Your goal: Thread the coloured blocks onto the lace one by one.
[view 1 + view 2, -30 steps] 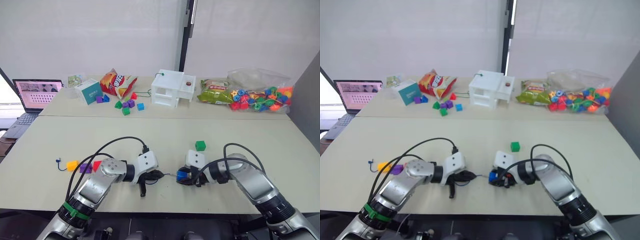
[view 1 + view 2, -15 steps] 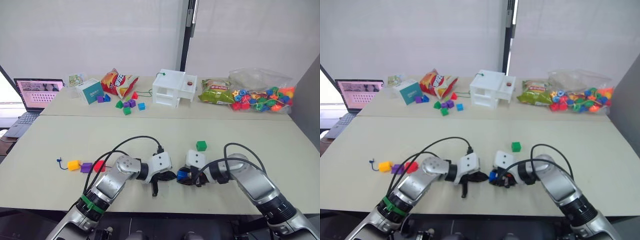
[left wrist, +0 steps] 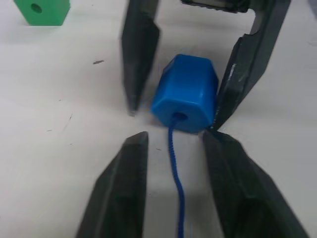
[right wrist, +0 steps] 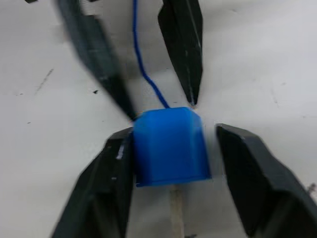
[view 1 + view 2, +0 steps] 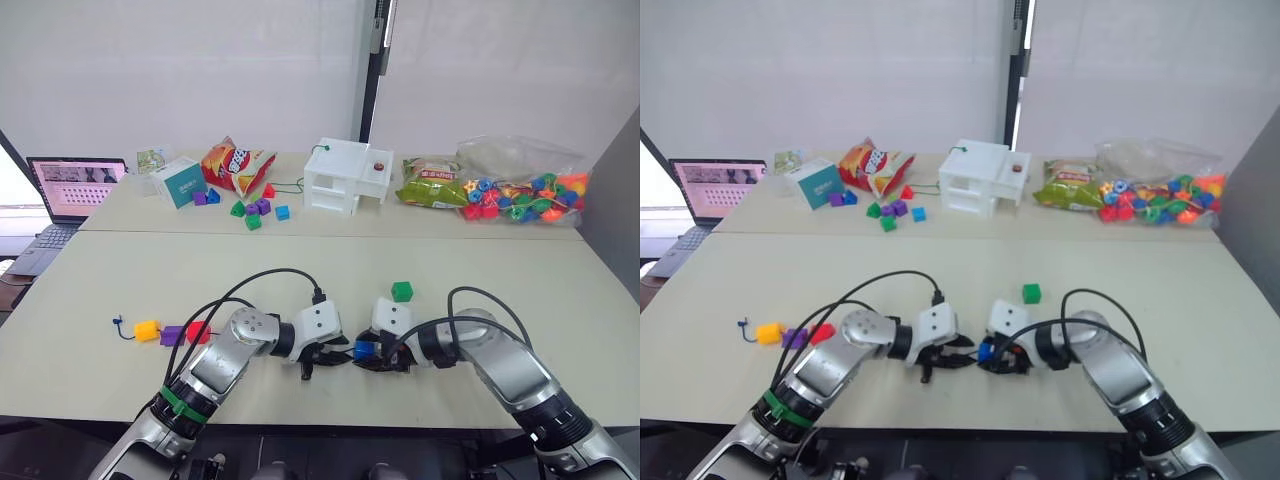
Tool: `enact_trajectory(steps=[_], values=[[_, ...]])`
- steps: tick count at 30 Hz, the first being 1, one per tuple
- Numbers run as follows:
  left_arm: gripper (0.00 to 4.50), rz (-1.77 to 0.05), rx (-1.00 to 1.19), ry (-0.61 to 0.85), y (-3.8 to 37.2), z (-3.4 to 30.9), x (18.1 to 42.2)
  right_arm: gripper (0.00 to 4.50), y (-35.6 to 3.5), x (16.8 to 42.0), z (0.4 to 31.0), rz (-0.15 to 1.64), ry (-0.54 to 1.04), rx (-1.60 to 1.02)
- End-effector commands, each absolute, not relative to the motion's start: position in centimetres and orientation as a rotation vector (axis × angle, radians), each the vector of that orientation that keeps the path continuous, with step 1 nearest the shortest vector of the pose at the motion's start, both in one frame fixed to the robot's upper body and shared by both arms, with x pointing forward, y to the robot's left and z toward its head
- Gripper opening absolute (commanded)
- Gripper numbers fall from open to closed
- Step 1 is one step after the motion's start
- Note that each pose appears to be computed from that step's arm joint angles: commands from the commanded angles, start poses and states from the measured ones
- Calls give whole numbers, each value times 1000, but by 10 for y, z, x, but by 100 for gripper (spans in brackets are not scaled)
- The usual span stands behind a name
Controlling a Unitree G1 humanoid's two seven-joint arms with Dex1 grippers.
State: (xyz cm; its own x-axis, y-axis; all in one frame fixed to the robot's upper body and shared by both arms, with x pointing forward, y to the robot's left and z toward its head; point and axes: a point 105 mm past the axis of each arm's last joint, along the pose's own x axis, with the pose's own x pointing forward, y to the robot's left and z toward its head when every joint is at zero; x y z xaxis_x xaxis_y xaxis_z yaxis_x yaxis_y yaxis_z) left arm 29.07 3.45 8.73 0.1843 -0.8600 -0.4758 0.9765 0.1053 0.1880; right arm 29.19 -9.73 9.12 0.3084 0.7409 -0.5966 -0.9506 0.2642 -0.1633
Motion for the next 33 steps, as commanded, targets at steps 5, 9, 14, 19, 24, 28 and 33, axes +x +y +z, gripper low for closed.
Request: enact_trajectory(steps=[5, 9, 14, 19, 24, 28, 33], values=[[413, -1460, 537, 259, 26, 102, 280, 450, -118, 282, 111, 1149, 432, -522], [413, -1468, 582, 249, 9, 99, 286, 450, -133, 276, 114, 1114, 439, -517], [413, -1473, 617, 255, -6, 88, 296, 450, -143, 274, 108, 1076, 454, -522], [356, -1485, 639, 260, -9, 81, 301, 450, -141, 272, 102, 1062, 461, -521], [197, -1525, 643, 262, -8, 82, 298, 450, -139, 272, 98, 1055, 463, -509], [134, -1526, 640, 264, -8, 82, 299, 337, -140, 272, 96, 1055, 465, -515], [134, -1525, 637, 264, -7, 83, 299, 165, -138, 273, 97, 1063, 449, -522]])
